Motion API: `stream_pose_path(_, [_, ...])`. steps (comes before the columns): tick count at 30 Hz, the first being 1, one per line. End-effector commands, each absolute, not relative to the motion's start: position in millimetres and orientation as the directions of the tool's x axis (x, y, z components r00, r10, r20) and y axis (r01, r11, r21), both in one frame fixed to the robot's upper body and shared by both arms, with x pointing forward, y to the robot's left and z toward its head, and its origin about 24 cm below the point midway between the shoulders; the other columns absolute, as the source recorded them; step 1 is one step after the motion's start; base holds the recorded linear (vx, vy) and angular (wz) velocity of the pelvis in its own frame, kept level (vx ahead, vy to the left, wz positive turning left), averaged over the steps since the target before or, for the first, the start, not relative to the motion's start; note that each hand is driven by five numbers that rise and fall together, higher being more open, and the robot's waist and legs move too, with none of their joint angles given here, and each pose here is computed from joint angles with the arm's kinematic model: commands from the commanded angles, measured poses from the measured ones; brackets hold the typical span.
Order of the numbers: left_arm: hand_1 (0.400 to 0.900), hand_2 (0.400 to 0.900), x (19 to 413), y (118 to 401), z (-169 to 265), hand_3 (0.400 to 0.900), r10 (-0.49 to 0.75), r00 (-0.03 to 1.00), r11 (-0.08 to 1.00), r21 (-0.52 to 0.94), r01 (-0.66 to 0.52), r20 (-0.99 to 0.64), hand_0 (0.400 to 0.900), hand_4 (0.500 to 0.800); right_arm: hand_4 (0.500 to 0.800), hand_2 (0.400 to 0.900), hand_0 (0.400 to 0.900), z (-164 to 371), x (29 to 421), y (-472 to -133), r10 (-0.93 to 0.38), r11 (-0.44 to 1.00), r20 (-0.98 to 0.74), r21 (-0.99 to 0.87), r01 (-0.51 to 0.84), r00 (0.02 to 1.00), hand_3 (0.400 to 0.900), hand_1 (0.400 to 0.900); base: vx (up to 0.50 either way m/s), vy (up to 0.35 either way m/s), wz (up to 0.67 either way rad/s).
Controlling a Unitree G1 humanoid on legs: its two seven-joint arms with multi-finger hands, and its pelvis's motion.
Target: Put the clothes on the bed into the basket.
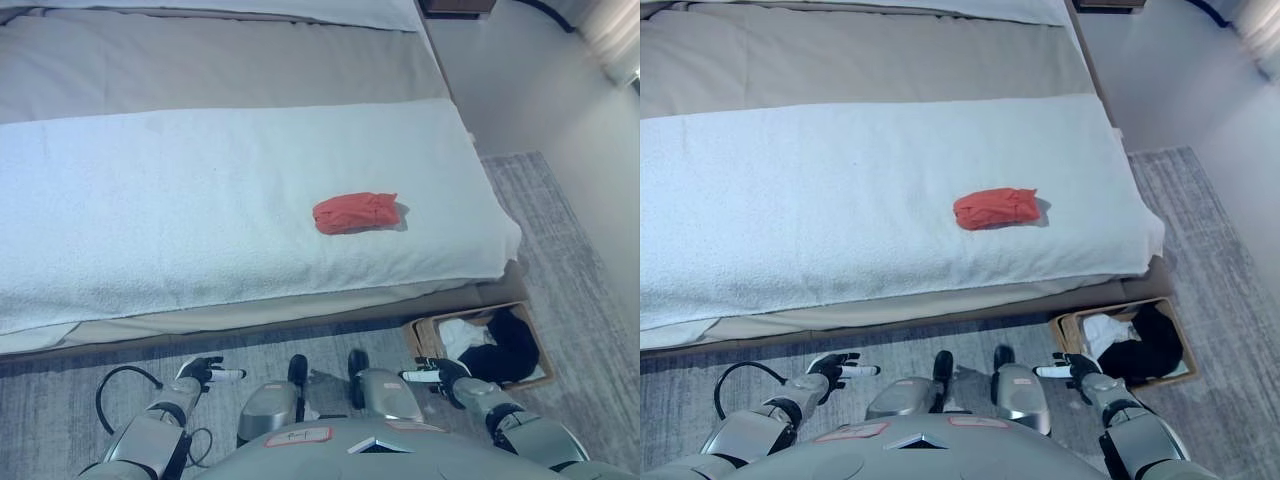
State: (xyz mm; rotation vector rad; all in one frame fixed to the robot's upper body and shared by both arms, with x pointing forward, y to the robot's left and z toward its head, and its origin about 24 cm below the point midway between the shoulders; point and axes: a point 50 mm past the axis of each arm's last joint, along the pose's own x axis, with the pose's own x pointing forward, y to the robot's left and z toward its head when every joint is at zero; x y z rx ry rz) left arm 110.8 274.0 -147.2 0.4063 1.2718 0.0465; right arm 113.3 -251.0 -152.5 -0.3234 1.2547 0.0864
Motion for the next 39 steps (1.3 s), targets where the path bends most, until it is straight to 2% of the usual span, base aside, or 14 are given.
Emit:
stream_pose_path(1, [0.9,0.9,110,287,-142,0.9,0.307,0.316,0.919,0.366,0.147,-0.898,0.9,0.8,0.8,0.9,0.9,-147,107,-274,-0.179,0.937,-0.934,-0.258,-0.237,0.309,0.9,0.9,0.197,-0.185,0.29])
stream_pose_path(5, [0.9,0.9,92,282,-149,0.9,0.29,0.267,0.926,0.34,0.163,-0.919,0.9,0.8,0.8,0.9,0.9,-147,95,-282,-0.2,0.937,-0.939,-0.267,-0.226,0.281,0.9,0.9,0.249,-0.189,0.22])
stream_pose_path(13, [0.9,0.9,80,279,-153,0.9,0.284,0.234,0.931,0.326,0.165,-0.93,0.9,0.8,0.8,0.9,0.9,-135,115,-296,-0.227,0.916,-0.907,-0.323,-0.24,0.355,0.9,0.9,0.11,-0.106,0.06])
stream_pose_path(16, [0.9,0.9,80,285,-150,0.9,0.294,0.232,0.928,0.335,0.164,-0.927,0.9,0.8,0.8,0.9,0.9,-119,138,-313,-0.258,0.883,-0.868,-0.391,-0.261,0.425,0.9,0.9,0.08,-0.044,0.0])
stream_pose_path(19, [0.9,0.9,75,293,-148,0.9,0.298,0.217,0.928,0.335,0.16,-0.93,0.9,0.8,0.8,0.9,0.9,-69,187,-353,-0.342,0.797,-0.744,-0.553,-0.242,0.574,0.9,0.9,0.049,0.002,-0.07])
stream_pose_path(23, [0.9,0.9,58,289,-153,0.9,0.281,0.174,0.938,0.308,0.16,-0.944,0.9,0.8,0.8,0.9,0.9,-11,246,-368,-0.357,0.669,-0.587,-0.703,-0.239,0.727,0.9,0.9,-0.008,0.02,-0.07])
stream_pose_path(26, [0.9,0.9,53,284,-155,0.9,0.274,0.165,0.939,0.3,0.166,-0.948,0.9,0.8,0.8,0.9,0.9,12,275,-361,-0.332,0.614,-0.525,-0.751,-0.243,0.784,0.9,0.9,-0.062,0.006,0.01])
stream_pose_path(32, [0.9,0.9,58,273,-158,0.9,0.266,0.178,0.941,0.295,0.166,-0.947,0.9,0.8,0.8,0.9,0.9,57,343,-310,-0.226,0.572,-0.382,-0.797,-0.195,0.896,0.9,0.9,-0.122,-0.006,0.04])
stream_pose_path(36, [0.9,0.9,68,271,-158,0.9,0.261,0.214,0.942,0.297,0.158,-0.941,0.9,0.8,0.8,0.9,0.9,82,367,-291,-0.206,0.56,-0.322,-0.813,-0.159,0.924,0.9,0.9,-0.082,-0.013,0.08])
stream_pose_path(39, [0.9,0.9,78,271,-156,0.9,0.259,0.25,0.939,0.304,0.162,-0.933,0.9,0.8,0.8,0.9,0.9,94,375,-289,-0.226,0.549,-0.301,-0.825,-0.134,0.927,0.9,0.9,-0.071,-0.023,0.2])
